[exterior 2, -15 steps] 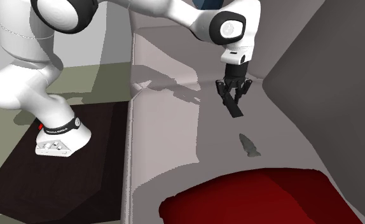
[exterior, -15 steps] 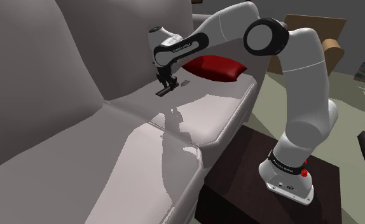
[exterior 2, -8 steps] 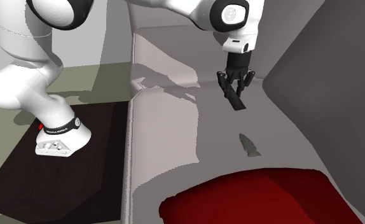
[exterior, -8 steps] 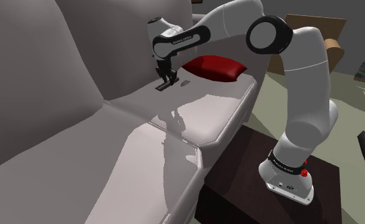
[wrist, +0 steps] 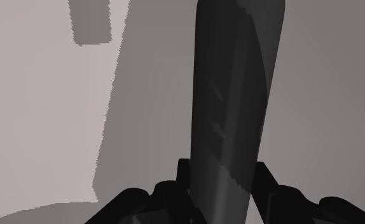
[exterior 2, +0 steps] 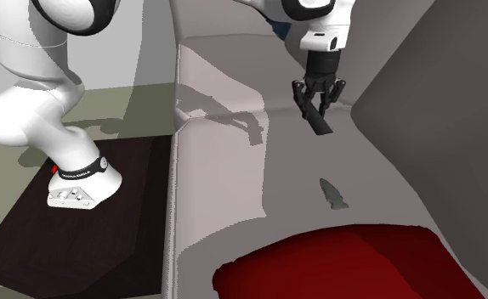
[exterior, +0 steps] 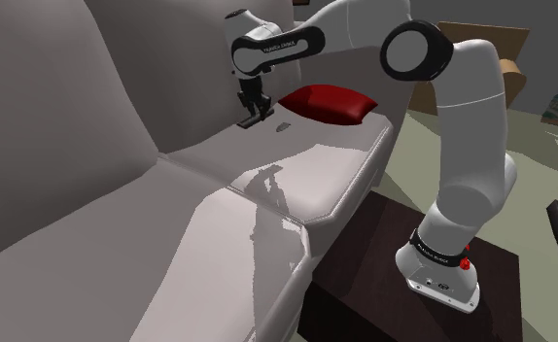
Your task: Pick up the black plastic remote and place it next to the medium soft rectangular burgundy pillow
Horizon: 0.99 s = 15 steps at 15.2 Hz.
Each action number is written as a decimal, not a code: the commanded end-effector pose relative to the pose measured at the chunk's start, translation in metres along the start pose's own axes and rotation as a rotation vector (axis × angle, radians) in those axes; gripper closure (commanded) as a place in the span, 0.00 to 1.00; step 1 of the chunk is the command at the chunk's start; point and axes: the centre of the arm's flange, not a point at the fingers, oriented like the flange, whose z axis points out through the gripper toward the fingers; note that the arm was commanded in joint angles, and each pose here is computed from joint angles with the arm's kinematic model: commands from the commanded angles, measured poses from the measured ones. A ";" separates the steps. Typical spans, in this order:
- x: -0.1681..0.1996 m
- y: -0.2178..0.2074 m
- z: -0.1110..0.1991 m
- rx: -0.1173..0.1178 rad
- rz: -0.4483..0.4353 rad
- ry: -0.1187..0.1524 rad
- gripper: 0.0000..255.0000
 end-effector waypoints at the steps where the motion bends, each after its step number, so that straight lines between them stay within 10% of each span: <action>1: 0.002 0.000 -0.010 0.000 0.000 0.000 1.00; 15: 0.045 0.044 -0.049 0.000 0.000 0.000 1.00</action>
